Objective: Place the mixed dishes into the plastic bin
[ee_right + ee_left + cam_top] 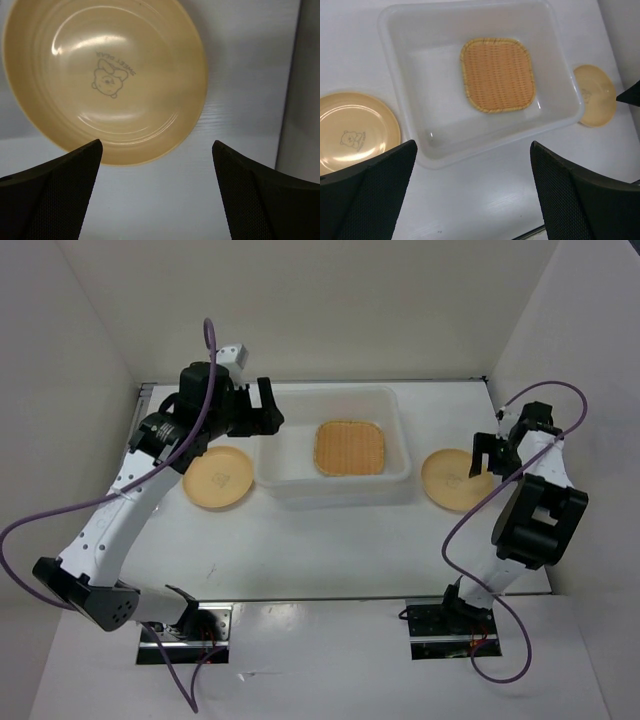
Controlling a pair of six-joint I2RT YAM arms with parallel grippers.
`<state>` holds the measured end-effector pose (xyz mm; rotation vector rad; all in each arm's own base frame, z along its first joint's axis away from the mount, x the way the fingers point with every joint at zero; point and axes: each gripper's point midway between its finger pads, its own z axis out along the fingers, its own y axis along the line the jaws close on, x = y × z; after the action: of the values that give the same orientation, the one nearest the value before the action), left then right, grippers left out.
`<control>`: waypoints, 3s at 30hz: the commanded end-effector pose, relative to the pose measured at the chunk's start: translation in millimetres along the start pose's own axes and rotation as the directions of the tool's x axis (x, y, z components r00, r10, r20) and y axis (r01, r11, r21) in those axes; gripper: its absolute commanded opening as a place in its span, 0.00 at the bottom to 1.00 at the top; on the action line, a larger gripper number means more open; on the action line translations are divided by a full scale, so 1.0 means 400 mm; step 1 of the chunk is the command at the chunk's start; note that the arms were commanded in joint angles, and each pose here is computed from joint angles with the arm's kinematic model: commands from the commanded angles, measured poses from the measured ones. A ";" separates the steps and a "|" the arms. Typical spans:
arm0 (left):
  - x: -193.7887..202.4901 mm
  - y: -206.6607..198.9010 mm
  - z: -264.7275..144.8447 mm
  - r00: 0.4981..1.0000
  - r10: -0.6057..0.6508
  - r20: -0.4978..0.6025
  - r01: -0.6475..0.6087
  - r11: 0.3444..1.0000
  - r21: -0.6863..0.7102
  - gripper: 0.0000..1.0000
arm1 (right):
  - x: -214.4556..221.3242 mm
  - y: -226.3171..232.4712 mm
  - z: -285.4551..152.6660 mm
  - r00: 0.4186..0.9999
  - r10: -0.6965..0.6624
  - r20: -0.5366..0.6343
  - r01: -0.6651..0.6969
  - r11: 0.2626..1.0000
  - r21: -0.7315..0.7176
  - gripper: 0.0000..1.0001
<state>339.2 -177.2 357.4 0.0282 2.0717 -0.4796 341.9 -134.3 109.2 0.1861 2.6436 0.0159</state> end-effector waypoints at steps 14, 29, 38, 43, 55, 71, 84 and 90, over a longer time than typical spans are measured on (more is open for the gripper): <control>0.021 0.023 -0.016 1.000 -0.014 -0.009 0.014 0.999 -0.040 1.00 | 0.093 -0.017 0.143 0.990 -0.059 -0.124 0.051 0.996 -0.071 0.93; 0.026 0.035 -0.005 0.999 -0.031 -0.042 0.027 0.996 -0.086 1.00 | 0.159 0.017 0.249 0.984 -0.004 -0.176 -0.027 0.985 -0.172 0.32; 0.021 0.050 0.009 0.999 -0.011 -0.039 0.006 0.993 -0.118 1.00 | 0.114 -0.068 0.208 0.978 0.151 -0.141 -0.169 0.977 -0.132 0.00; 0.016 0.058 0.016 1.000 -0.001 -0.024 -0.002 0.991 -0.132 1.00 | 0.022 -0.060 0.091 0.990 0.135 -0.042 -0.140 0.977 -0.160 0.00; 0.007 0.077 0.009 1.000 0.020 -0.007 -0.021 0.990 -0.141 1.00 | -0.305 0.027 -0.211 0.945 0.163 0.282 -0.082 0.957 -0.279 0.00; 0.040 0.161 -0.042 0.993 -0.121 -0.008 0.117 0.978 -0.173 1.00 | -0.435 0.595 -0.234 0.886 -0.184 0.425 0.414 0.725 -0.550 0.00; 0.081 0.166 -0.145 0.976 -0.218 0.020 0.219 0.964 -0.152 1.00 | -0.331 0.678 0.084 0.896 -0.379 0.232 0.443 0.727 -0.525 0.00; 0.103 0.166 -0.166 0.971 -0.239 0.007 0.238 0.959 -0.151 1.00 | -0.319 0.698 0.151 0.883 -0.421 0.209 0.467 0.738 -0.487 0.00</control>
<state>282.1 -99.0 326.7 -0.2880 2.1405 -0.4276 507.6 117.4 122.9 -0.5779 2.4501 0.6197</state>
